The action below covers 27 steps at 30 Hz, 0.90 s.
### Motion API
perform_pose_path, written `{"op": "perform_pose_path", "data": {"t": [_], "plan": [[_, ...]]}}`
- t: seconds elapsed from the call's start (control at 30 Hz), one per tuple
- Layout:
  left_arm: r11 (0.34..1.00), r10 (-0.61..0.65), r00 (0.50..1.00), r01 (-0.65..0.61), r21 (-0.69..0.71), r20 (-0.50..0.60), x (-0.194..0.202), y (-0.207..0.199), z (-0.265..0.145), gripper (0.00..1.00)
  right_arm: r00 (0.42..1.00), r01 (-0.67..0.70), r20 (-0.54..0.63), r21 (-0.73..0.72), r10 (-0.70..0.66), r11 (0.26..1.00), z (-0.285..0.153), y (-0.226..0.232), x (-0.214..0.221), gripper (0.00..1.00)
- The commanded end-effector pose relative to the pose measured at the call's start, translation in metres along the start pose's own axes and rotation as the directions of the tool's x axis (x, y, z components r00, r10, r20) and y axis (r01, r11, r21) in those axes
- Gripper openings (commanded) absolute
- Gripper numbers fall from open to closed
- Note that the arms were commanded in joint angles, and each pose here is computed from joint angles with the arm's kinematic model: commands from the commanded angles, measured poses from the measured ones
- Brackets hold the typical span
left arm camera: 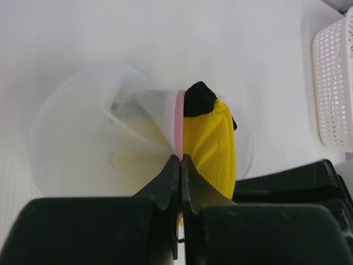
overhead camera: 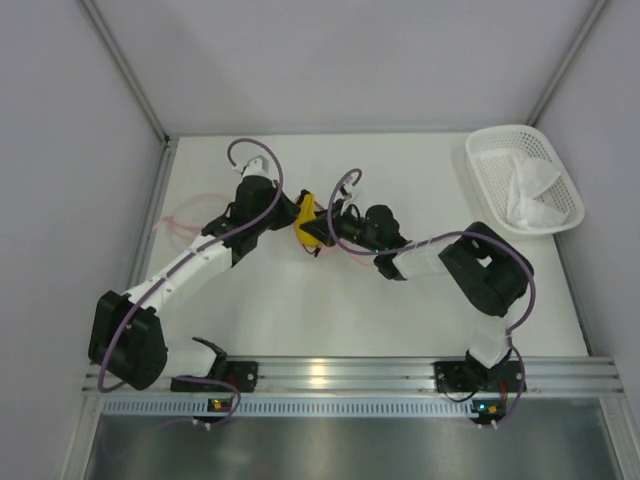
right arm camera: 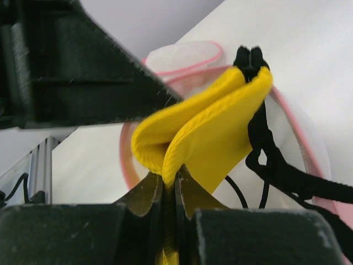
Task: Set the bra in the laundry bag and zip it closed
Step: Place the bra in the laundry bag.
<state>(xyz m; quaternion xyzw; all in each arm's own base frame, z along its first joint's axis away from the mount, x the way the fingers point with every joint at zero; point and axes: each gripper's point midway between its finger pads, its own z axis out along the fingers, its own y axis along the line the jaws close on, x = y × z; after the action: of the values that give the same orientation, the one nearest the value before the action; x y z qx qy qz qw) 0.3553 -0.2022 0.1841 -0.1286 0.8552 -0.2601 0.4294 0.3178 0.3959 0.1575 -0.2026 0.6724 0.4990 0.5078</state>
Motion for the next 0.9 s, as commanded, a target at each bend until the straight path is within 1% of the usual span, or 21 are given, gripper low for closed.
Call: {"op": "perform_pose_path", "data": {"t": [0.0, 0.07, 0.13, 0.2, 0.23, 0.27, 0.3, 0.33, 0.4, 0.43, 0.5, 0.57, 0.6, 0.67, 0.7, 0.77, 0.8, 0.87], "plan": [[0.993, 0.023, 0.999, -0.026, 0.111, 0.024, -0.008, -0.022, -0.014, 0.00, 1.000, -0.003, -0.002, -0.058, 0.003, 0.998, 0.028, -0.004, -0.014, 0.00], [0.988, 0.051, 0.999, -0.052, 0.144, 0.014, -0.007, -0.028, -0.017, 0.00, 1.000, -0.019, 0.001, -0.080, 0.020, 0.997, 0.036, -0.001, -0.014, 0.00], [0.987, 0.057, 0.998, -0.058, 0.149, 0.012, -0.007, -0.029, -0.018, 0.00, 0.998, -0.045, -0.043, -0.056, 0.043, 0.997, 0.043, -0.011, 0.001, 0.00], [0.990, 0.057, 0.998, -0.059, 0.131, 0.023, -0.007, -0.025, -0.019, 0.00, 0.997, -0.024, -0.076, -0.044, 0.020, 0.999, 0.051, -0.018, 0.007, 0.00], [0.990, 0.052, 0.998, -0.055, 0.130, 0.025, -0.008, -0.024, -0.020, 0.00, 0.993, -0.022, -0.115, -0.018, 0.020, 1.000, 0.051, -0.020, 0.017, 0.00], [0.991, 0.043, 0.999, -0.046, 0.128, 0.026, -0.009, -0.023, -0.020, 0.00, 0.992, 0.016, -0.125, -0.007, -0.016, 1.000, 0.053, -0.023, 0.018, 0.00], [0.991, 0.036, 0.999, -0.039, 0.126, 0.026, -0.010, -0.022, -0.020, 0.00, 0.989, 0.022, -0.147, -0.001, -0.022, 1.000, 0.055, -0.024, 0.024, 0.00], [0.992, 0.023, 0.999, -0.027, 0.126, 0.033, -0.012, -0.021, -0.020, 0.00, 0.986, 0.020, -0.166, -0.009, -0.021, 1.000, 0.056, -0.023, 0.030, 0.00], [0.992, 0.004, 0.999, -0.009, 0.125, 0.037, -0.013, -0.019, -0.019, 0.00, 0.986, 0.016, -0.167, -0.027, -0.020, 1.000, 0.056, -0.021, 0.032, 0.00], [0.991, -0.005, 0.999, -0.001, 0.130, 0.045, -0.016, -0.018, -0.018, 0.00, 0.982, 0.005, -0.186, -0.062, -0.016, 0.998, 0.055, -0.015, 0.036, 0.00], [0.992, -0.026, 0.999, 0.021, 0.124, 0.031, -0.012, -0.012, -0.017, 0.00, 0.979, -0.021, -0.206, -0.086, 0.003, 0.996, 0.057, -0.010, 0.039, 0.00], [0.993, -0.043, 0.999, 0.039, 0.114, 0.030, -0.011, -0.003, -0.014, 0.00, 0.974, -0.041, -0.224, -0.106, 0.017, 0.994, 0.057, -0.006, 0.040, 0.09], [0.992, -0.051, 0.998, 0.048, 0.121, 0.024, -0.010, -0.001, -0.014, 0.00, 0.972, -0.049, -0.233, -0.106, 0.023, 0.993, 0.056, -0.005, 0.040, 0.21], [0.992, -0.057, 0.998, 0.053, 0.114, 0.033, -0.011, 0.009, -0.013, 0.00, 0.966, -0.047, -0.257, -0.104, 0.018, 0.993, 0.054, -0.003, 0.041, 0.40], [0.990, -0.050, 0.997, 0.043, 0.136, 0.051, -0.015, 0.007, -0.013, 0.00, 0.953, -0.060, -0.299, -0.071, 0.036, 0.996, 0.050, -0.006, 0.047, 0.56], [0.990, -0.017, 0.998, 0.009, 0.138, 0.056, -0.015, 0.011, -0.013, 0.00, 0.947, -0.026, -0.323, -0.046, 0.009, 0.999, 0.048, -0.011, 0.046, 0.64], [0.990, -0.007, 0.999, 0.000, 0.141, 0.053, -0.013, 0.013, -0.013, 0.00, 0.937, -0.028, -0.349, -0.013, 0.022, 1.000, 0.041, -0.013, 0.045, 0.70], [0.989, 0.004, 0.999, -0.012, 0.145, 0.054, -0.013, 0.020, -0.014, 0.00, 0.934, -0.044, -0.354, 0.037, 0.054, 0.998, 0.034, -0.020, 0.037, 0.75]]}}
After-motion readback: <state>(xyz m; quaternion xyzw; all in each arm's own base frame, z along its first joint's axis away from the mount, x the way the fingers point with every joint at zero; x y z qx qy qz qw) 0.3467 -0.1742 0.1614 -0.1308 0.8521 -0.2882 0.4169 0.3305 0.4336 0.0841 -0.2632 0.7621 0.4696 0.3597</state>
